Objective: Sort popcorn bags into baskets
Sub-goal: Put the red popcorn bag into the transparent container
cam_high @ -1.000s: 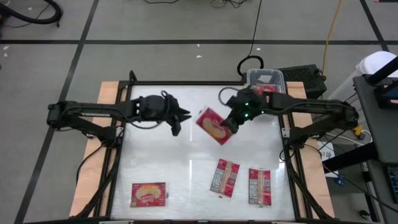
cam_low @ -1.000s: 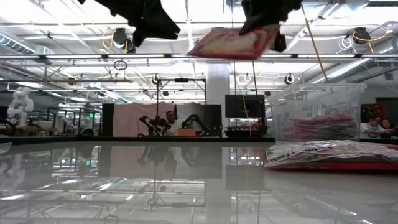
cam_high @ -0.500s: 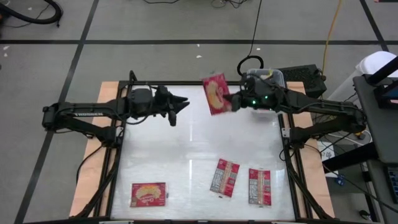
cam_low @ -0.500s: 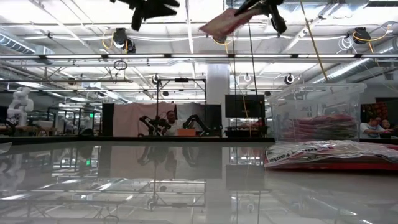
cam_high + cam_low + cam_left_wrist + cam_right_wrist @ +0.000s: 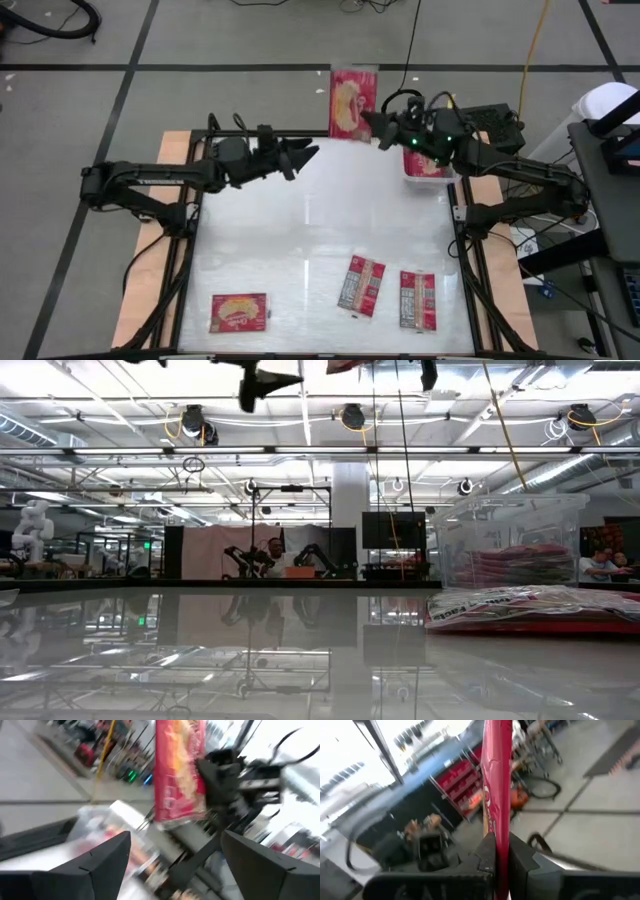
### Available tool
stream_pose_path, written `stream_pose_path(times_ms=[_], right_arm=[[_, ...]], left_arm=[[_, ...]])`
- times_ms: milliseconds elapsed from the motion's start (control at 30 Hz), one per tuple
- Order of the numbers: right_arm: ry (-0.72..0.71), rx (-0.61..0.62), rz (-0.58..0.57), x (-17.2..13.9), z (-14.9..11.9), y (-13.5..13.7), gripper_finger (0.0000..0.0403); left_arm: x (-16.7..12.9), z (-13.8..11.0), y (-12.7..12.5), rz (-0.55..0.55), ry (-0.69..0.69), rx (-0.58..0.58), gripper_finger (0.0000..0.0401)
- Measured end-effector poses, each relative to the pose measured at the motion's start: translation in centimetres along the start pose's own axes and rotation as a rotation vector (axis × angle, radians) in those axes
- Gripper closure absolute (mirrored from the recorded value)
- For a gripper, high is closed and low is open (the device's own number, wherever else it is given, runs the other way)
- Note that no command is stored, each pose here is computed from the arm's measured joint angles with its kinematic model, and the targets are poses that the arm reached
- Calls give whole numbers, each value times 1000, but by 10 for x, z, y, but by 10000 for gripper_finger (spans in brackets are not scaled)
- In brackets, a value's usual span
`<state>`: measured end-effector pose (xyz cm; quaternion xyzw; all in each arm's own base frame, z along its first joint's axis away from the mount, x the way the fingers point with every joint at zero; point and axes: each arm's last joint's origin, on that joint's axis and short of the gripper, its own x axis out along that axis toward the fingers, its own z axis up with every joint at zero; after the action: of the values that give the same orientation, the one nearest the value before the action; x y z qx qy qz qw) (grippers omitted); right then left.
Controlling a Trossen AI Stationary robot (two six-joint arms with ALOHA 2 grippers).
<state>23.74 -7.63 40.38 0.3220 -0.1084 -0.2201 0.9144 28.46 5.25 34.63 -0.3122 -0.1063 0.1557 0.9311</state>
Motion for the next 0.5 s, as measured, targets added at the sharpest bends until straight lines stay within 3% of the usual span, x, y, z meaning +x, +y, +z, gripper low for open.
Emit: stream_pose_path(times_ms=[133, 300, 500], right_arm=[[-45, -9, 95, 1, 12, 0, 394], [-66, -6, 233, 1, 22, 3, 394], [-91, -5, 277, 0, 25, 5, 394]], left_arm=[[14, -4, -3, -84, -114, -47, 88], [33, -8, 0, -122, -217, -75, 116], [57, -3, -19, -263, -284, 28, 145]])
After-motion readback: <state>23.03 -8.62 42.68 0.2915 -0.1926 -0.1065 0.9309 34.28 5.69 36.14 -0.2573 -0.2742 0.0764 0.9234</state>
